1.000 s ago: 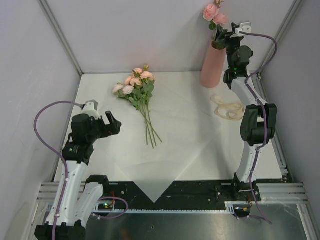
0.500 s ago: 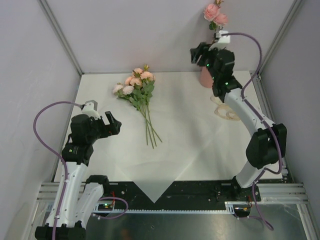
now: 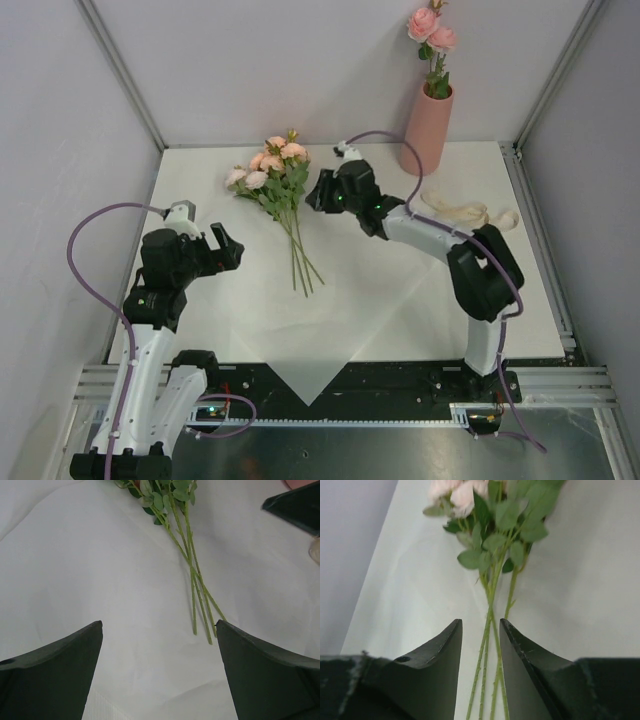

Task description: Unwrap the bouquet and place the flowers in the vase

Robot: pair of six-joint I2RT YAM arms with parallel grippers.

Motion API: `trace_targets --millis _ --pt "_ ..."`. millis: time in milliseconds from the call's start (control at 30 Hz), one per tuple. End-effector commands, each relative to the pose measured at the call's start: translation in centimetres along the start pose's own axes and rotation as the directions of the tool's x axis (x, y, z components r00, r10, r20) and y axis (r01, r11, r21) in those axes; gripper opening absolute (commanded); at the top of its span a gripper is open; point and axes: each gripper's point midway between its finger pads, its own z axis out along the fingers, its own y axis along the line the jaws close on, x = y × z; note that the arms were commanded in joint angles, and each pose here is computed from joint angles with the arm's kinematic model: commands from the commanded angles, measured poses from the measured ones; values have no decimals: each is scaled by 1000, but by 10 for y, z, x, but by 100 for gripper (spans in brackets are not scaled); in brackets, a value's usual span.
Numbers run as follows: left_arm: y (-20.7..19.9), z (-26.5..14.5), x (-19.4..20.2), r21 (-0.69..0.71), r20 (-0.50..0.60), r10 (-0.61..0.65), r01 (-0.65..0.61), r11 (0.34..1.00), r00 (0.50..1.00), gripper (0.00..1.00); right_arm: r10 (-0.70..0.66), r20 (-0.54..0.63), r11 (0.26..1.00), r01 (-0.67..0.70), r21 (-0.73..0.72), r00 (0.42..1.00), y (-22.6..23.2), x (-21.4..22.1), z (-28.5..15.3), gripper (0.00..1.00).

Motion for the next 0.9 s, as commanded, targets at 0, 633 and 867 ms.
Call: trace_targets --millis 0,633,867 --pt "-5 -2 -9 27 37 12 -13 1000 999 100 126 -38 990 -128 -63 991 18 24 26 41" --pt "-9 -2 -8 48 36 9 -11 999 999 100 217 -115 971 -227 -80 969 18 66 99 41" --pt "-9 -2 -8 51 37 8 -10 999 999 100 230 -123 969 -239 -59 965 13 70 112 40"
